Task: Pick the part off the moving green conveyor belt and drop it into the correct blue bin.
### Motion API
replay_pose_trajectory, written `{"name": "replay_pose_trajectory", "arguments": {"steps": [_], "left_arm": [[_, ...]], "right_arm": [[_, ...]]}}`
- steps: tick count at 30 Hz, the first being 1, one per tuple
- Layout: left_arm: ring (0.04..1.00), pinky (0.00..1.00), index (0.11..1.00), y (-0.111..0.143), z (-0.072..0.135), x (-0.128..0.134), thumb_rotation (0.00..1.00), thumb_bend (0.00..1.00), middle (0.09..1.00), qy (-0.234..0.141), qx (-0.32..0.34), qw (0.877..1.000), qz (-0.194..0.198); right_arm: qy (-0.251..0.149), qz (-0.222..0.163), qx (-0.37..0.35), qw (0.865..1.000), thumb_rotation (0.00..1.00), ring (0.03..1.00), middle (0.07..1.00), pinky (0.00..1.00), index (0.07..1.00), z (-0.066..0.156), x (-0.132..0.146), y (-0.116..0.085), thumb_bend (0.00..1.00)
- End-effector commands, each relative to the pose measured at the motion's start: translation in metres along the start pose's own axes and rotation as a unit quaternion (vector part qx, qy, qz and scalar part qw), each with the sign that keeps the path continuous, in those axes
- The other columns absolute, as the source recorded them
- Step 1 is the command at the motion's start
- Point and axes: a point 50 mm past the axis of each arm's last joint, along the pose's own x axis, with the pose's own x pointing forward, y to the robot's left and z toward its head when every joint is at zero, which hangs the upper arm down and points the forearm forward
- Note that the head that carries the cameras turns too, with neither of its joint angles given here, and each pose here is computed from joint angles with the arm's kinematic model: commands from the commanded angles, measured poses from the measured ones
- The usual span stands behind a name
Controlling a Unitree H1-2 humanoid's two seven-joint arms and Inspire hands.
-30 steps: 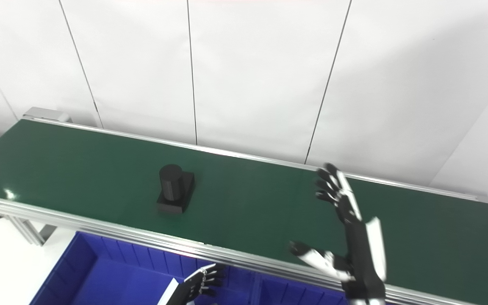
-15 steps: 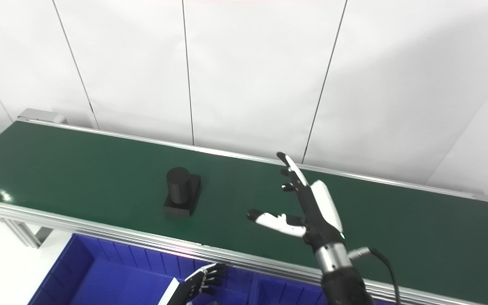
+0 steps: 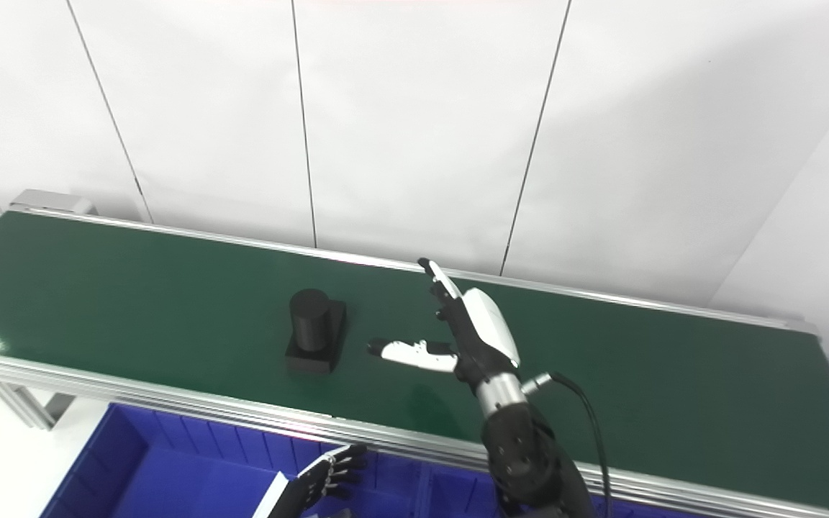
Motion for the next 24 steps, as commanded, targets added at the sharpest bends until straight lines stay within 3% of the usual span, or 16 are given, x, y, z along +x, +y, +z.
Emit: {"name": "replay_pose_trajectory", "arguments": {"steps": [1, 11, 24], "left_arm": [[0.746, 0.67, 0.82, 0.006, 0.012, 0.009, 0.85, 0.84, 0.8, -0.042, 0.004, 0.999, 0.003], [0.745, 0.66, 0.828, 0.007, 0.013, 0.009, 0.87, 0.83, 0.802, -0.059, 0.031, 0.998, -0.005], [0.74, 0.68, 0.838, 0.003, 0.014, 0.005, 0.91, 0.84, 0.797, -0.079, 0.056, 0.995, 0.002]], "right_arm": [[-0.028, -0.019, -0.005, 0.999, 0.58, 0.899, 0.964, 0.76, 0.979, 0.024, 0.017, -0.006, 0.9], [-0.01, 0.005, -0.027, 1.0, 0.61, 0.894, 0.966, 0.76, 0.975, 0.032, 0.05, 0.014, 0.94], [0.018, 0.028, -0.036, 0.999, 0.51, 0.899, 0.965, 0.78, 0.972, 0.024, 0.071, 0.034, 0.95]]}}
